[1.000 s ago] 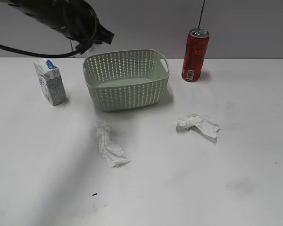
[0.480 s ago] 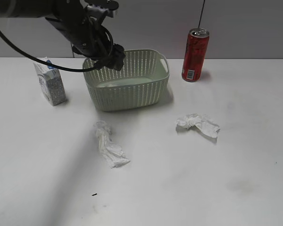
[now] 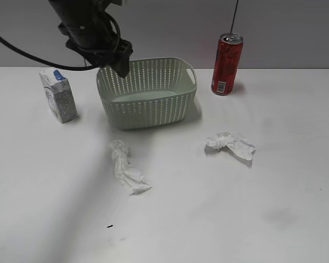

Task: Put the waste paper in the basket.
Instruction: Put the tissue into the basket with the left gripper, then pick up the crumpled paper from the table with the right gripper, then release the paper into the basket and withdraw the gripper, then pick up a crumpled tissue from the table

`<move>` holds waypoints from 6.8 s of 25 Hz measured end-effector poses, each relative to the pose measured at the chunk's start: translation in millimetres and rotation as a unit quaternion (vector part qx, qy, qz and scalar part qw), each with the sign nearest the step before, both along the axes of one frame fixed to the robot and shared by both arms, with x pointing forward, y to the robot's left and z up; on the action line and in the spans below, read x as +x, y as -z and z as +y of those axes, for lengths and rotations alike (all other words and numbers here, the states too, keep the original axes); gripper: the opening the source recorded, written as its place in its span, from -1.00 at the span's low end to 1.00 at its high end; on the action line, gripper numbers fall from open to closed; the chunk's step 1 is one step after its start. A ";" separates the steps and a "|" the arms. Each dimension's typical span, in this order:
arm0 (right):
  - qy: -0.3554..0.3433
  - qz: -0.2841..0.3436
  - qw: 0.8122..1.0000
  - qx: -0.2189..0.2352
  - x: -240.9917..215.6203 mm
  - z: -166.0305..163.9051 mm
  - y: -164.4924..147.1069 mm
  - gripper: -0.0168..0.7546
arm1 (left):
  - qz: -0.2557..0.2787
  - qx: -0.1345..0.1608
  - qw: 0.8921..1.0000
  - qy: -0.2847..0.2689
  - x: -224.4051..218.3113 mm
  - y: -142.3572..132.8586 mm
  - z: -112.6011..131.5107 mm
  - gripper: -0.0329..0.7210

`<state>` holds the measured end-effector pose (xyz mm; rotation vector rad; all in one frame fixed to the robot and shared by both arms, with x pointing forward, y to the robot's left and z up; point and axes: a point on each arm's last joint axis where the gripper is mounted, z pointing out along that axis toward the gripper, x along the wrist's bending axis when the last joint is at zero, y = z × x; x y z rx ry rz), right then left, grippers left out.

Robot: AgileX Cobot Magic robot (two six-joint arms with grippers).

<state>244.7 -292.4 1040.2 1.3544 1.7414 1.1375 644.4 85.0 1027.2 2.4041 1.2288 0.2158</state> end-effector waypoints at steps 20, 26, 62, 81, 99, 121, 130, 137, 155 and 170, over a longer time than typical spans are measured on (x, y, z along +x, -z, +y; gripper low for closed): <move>0.000 0.000 1.000 0.000 0.0 -0.1 0.0 0.55 | 0.029 0.025 0.991 -0.126 -81.0 -92.6 148.1 0.61; 0.001 -0.028 1.000 0.008 2.2 0.5 -9.5 0.55 | 0.038 0.030 0.991 -0.126 -150.1 -89.8 160.8 0.60; -0.055 0.324 0.944 -0.031 280.2 111.1 19.8 0.55 | -0.315 -0.099 0.926 -0.183 -412.0 -28.3 212.9 0.58; -0.095 0.370 0.911 -0.156 342.0 166.8 121.9 0.53 | -0.315 -0.100 0.925 -0.186 -412.0 -28.3 213.2 0.57; -0.095 0.380 0.906 -0.158 352.8 172.9 161.0 0.04 | -0.315 -0.100 0.925 -0.186 -412.0 -28.3 213.2 0.57; -0.216 0.084 0.971 -0.054 376.9 264.2 -7.6 -0.89 | -0.315 -0.100 0.925 -0.186 -412.0 -28.3 213.3 0.57; -0.196 0.042 0.978 -0.056 411.4 282.0 60.2 -0.85 | -0.315 -0.100 0.925 -0.186 -412.0 -28.3 213.3 0.57; -0.209 0.086 0.970 -0.093 411.5 284.6 96.7 0.49 | -0.315 -0.100 0.925 -0.186 -412.0 -28.3 213.3 0.57; -0.199 0.302 0.920 -0.150 377.5 229.6 22.4 0.58 | -0.318 -0.090 0.925 -0.189 -410.9 -28.5 214.7 0.57; -0.008 0.444 0.890 -0.100 379.6 39.1 -0.1 0.58 | -0.210 -0.087 0.966 -0.123 -302.0 -70.7 179.6 0.57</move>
